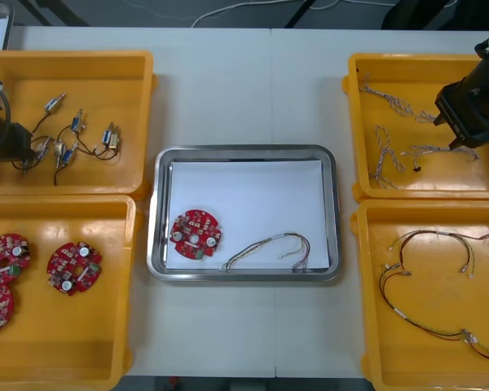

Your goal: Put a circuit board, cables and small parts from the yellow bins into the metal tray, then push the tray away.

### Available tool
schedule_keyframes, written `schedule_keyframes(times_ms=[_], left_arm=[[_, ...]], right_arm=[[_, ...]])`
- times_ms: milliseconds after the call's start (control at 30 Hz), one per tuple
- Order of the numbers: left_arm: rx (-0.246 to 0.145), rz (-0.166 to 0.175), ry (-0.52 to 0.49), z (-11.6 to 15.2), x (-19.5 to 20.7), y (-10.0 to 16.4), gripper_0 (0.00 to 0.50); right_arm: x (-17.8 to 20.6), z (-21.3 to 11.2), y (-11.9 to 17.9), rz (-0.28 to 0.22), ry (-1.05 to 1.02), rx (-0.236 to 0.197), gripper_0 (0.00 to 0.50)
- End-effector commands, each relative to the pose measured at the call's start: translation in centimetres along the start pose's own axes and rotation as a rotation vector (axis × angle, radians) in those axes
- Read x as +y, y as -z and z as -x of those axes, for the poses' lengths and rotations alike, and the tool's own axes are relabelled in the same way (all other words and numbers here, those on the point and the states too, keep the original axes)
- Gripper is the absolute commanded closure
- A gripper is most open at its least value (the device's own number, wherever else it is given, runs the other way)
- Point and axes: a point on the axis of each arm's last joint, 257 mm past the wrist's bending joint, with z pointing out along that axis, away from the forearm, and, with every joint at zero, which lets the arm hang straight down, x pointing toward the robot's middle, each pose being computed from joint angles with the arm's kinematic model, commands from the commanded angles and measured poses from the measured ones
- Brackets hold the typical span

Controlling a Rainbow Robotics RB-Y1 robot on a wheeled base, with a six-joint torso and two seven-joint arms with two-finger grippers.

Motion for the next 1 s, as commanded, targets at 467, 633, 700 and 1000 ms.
schedule_keyframes(times_ms=[467, 633, 700, 1000], left_arm=[[-0.029, -0.037, -0.118, 1.8, -1.3, 1.4, 0.146], [-0.027, -0.049, -0.135, 1.9, -0.5, 2.2, 0.146], [-0.022, -0.044, -0.142, 1.8, 0.0, 2.5, 0.145], [-0.016, -0.038, -0.143, 1.6, 0.3, 2.5, 0.146]], right_arm=[[2.3, 0.0, -0.3, 0.061, -0.137, -0.002, 0.0], [1.8, 0.4, -1.2, 0.055, -0.147, -0.006, 0.0], [1.6, 0.6, -1.6, 0.055, -0.152, -0.01, 0.0], [1.2, 0.7, -2.5, 0.054, -0.163, -0.008, 0.0]])
